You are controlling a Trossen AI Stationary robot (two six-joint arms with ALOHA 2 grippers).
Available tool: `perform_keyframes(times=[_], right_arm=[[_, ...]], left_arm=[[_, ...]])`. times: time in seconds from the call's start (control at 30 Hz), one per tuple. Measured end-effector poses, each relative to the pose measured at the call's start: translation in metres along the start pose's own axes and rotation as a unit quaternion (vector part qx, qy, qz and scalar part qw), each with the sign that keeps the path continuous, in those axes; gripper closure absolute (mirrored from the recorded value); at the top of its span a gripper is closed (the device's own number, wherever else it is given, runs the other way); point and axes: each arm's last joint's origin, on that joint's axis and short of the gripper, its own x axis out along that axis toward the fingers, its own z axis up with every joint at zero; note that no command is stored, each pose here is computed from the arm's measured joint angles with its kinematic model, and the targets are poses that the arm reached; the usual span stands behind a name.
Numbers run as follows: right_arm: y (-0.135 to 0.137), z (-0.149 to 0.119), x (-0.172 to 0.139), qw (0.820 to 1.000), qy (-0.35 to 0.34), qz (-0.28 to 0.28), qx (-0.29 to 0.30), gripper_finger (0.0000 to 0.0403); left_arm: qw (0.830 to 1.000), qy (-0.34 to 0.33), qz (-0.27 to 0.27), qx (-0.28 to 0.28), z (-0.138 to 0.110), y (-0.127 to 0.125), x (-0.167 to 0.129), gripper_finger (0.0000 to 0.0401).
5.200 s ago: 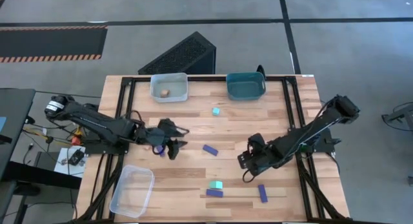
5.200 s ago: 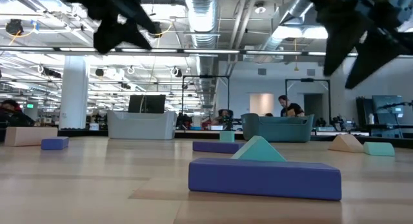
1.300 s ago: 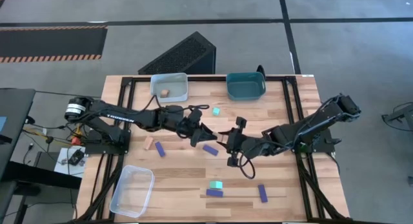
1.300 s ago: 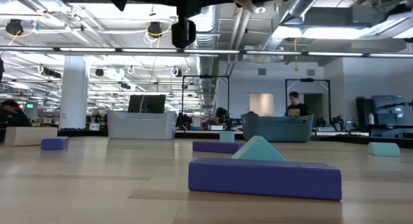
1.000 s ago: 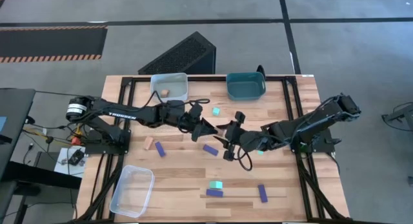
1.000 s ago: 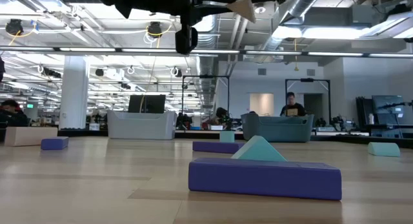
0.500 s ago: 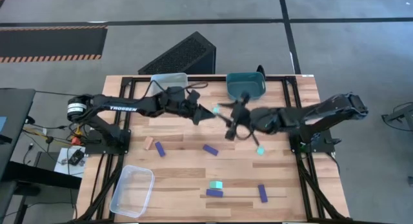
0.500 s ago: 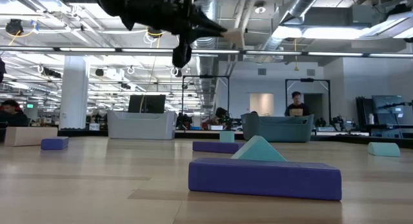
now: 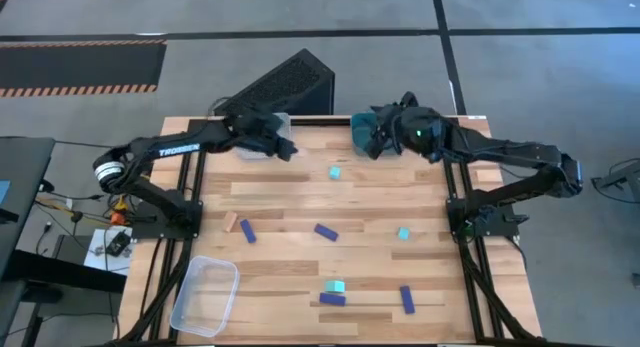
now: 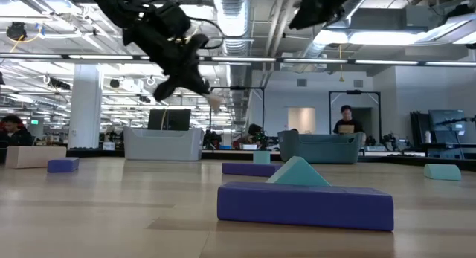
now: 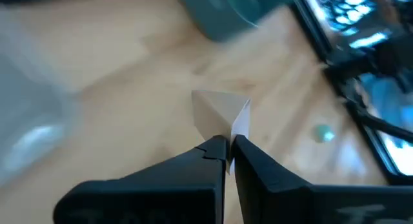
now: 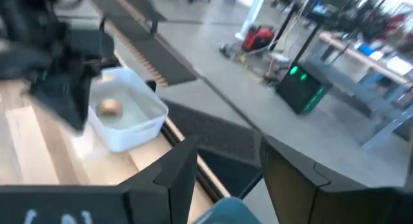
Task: Sort & place blocks by color
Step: Put the right brown block into the white bin, then put the brown block into the white bin
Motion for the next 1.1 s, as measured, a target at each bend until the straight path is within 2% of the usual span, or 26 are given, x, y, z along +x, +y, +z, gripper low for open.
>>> perform_keyframes(times=[0.2, 0.33, 0.53, 0.77, 0.87, 0.97, 1.1], right_arm=[[-0.022, -0.012, 0.029, 0.999, 0.025, 0.033, 0.017, 0.0214], [-0.032, -0.02, 0.047, 0.997, 0.038, 0.046, 0.043, 0.0211], [-0.036, -0.024, 0.059, 0.994, 0.038, 0.074, 0.075, 0.0199], [-0.03, -0.022, 0.058, 0.992, 0.032, 0.092, 0.082, 0.0187], [-0.028, -0.021, 0.057, 0.989, 0.034, 0.096, 0.11, 0.0184], [-0.024, -0.025, 0.053, 0.983, 0.063, 0.102, 0.14, 0.0184], [-0.013, -0.039, 0.056, 0.973, 0.1, 0.109, 0.179, 0.0184]], left_arm=[[0.995, -0.05, 0.086, -0.015, 0.015, 0.028, -0.025, 0.0401], [0.984, -0.041, 0.168, -0.049, 0.016, 0.051, -0.028, 0.0401], [0.966, -0.024, 0.248, -0.076, 0.011, 0.068, -0.025, 0.0393], [0.962, -0.005, 0.263, -0.074, 0.007, 0.069, -0.025, 0.0302], [0.96, 0.02, 0.267, -0.078, 0.003, 0.071, -0.026, 0.0266], [0.959, 0.063, 0.267, -0.072, -0.008, 0.064, -0.029, 0.0246], [0.952, 0.116, 0.282, -0.024, -0.032, 0.035, -0.031, 0.0243]])
